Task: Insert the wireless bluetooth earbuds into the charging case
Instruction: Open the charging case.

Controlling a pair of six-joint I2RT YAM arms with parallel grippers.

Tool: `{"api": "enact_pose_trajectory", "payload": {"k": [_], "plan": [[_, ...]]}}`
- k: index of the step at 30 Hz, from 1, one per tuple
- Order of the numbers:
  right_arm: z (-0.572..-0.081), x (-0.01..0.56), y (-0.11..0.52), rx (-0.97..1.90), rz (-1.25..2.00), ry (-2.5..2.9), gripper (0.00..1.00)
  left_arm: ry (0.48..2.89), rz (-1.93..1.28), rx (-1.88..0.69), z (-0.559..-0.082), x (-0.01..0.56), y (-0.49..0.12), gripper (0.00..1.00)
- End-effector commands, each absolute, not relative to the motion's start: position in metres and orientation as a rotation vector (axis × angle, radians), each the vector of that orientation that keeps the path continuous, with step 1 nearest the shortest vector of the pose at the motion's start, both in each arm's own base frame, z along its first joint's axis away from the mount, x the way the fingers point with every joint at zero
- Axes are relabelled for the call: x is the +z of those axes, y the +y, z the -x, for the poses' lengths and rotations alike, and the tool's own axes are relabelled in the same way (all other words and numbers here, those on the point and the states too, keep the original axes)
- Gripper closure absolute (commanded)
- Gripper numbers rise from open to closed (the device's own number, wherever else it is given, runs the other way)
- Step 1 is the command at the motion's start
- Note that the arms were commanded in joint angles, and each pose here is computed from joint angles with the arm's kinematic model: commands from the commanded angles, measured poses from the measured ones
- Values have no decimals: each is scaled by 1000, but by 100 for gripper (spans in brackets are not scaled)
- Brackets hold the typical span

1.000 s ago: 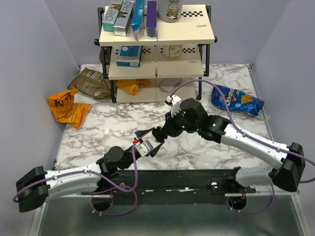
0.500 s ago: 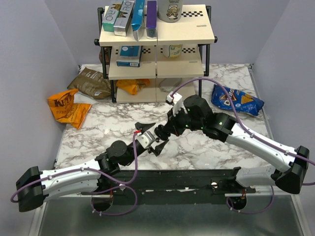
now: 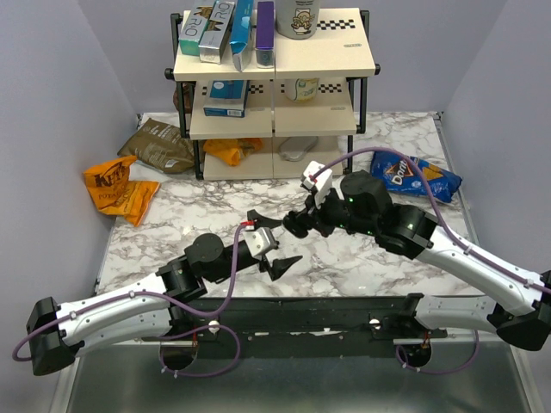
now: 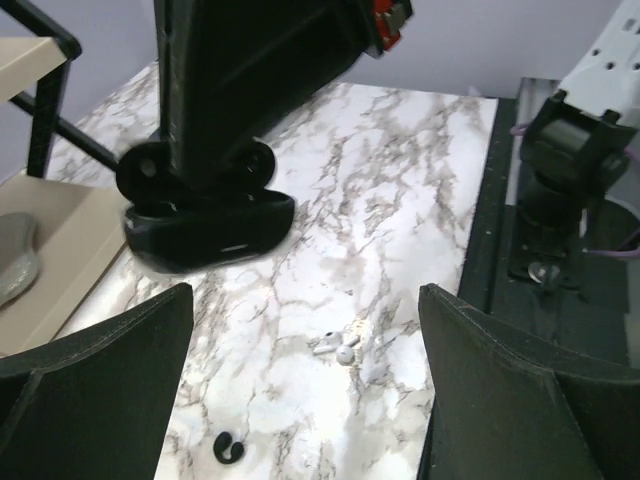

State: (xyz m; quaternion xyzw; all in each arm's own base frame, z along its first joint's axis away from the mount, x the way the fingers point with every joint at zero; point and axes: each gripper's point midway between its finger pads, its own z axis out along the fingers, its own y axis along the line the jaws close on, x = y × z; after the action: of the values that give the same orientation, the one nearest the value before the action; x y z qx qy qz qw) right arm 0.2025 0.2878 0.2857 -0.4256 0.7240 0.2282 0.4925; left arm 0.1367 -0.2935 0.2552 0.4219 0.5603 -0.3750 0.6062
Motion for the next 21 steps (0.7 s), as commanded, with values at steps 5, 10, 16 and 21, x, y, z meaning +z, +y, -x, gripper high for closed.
{"api": "enact_pose_trajectory", "payload": {"k": [5, 10, 16, 21], "plan": [[-200, 340, 275, 464, 1115, 1487, 99, 1251, -1086, -1233, -117, 284, -286, 1], [-179, 341, 280, 507, 1189, 1400, 99, 1242, -1107, -1314, -130, 293, -292, 1], [-165, 323, 290, 516, 1269, 1415, 99, 1220, -1023, -1303, -148, 308, -300, 1], [-161, 318, 294, 530, 1285, 1424, 99, 1256, -966, -1279, -157, 313, -298, 1]]}}
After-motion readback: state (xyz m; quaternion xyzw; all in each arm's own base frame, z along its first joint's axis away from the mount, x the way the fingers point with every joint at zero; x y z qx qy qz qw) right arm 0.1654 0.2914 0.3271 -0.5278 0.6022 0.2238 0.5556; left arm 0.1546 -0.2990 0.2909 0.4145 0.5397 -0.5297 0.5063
